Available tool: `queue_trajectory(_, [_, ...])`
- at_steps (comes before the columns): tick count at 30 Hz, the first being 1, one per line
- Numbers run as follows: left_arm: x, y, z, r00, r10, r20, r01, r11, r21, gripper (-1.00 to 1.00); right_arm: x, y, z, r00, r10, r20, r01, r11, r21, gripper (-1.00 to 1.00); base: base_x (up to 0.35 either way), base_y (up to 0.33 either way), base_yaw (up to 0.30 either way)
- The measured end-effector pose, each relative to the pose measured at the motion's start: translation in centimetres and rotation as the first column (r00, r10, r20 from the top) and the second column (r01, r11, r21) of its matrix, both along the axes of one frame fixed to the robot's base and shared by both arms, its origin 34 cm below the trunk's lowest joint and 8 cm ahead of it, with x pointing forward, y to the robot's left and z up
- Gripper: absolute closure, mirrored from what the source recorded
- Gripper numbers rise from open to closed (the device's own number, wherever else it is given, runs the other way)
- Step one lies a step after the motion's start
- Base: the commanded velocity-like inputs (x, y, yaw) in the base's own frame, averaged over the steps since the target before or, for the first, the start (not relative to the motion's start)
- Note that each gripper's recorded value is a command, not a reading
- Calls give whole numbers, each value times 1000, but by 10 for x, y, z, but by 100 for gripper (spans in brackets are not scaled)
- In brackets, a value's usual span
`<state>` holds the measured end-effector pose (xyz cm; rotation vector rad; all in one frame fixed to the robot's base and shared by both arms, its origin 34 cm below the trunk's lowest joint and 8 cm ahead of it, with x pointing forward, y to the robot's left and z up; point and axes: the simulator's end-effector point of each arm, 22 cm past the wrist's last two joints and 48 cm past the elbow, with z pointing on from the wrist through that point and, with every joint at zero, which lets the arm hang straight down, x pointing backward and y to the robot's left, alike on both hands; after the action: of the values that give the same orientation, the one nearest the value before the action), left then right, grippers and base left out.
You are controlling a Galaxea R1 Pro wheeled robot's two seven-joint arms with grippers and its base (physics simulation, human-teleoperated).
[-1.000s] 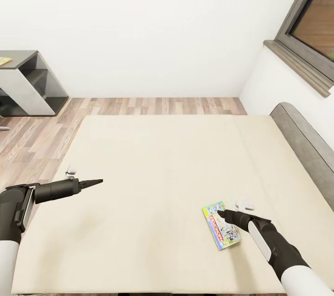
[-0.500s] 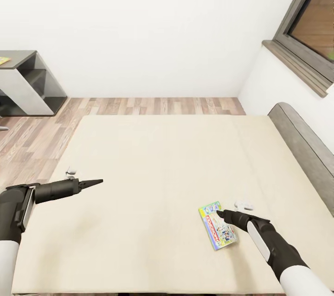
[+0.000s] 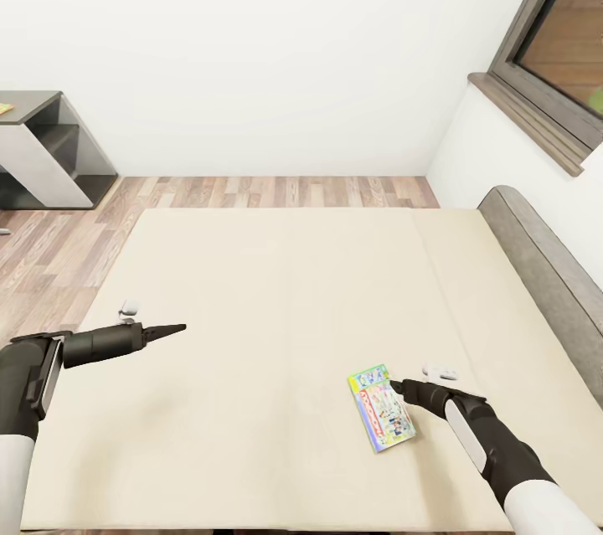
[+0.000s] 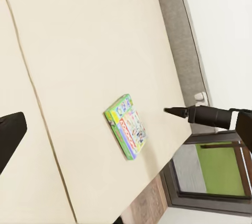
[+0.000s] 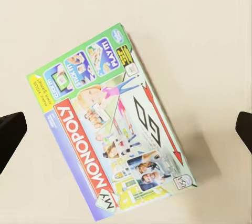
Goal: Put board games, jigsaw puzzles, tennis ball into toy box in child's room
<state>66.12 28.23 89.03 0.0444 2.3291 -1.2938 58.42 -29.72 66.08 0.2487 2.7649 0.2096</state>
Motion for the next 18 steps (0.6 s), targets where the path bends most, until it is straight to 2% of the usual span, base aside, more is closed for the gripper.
queue_trajectory(6, [0, 0, 0, 1000, 0, 0, 0, 1000, 0, -100, 0, 0, 0, 1000, 1, 0, -1, 1000, 0, -100, 0, -91, 0])
queue_trajectory(18, [0, 0, 0, 1000, 1, 0, -1, 1000, 1, -100, 1, 2, 1, 1000, -2, 2, 2, 1000, 7, -100, 0, -5, 0])
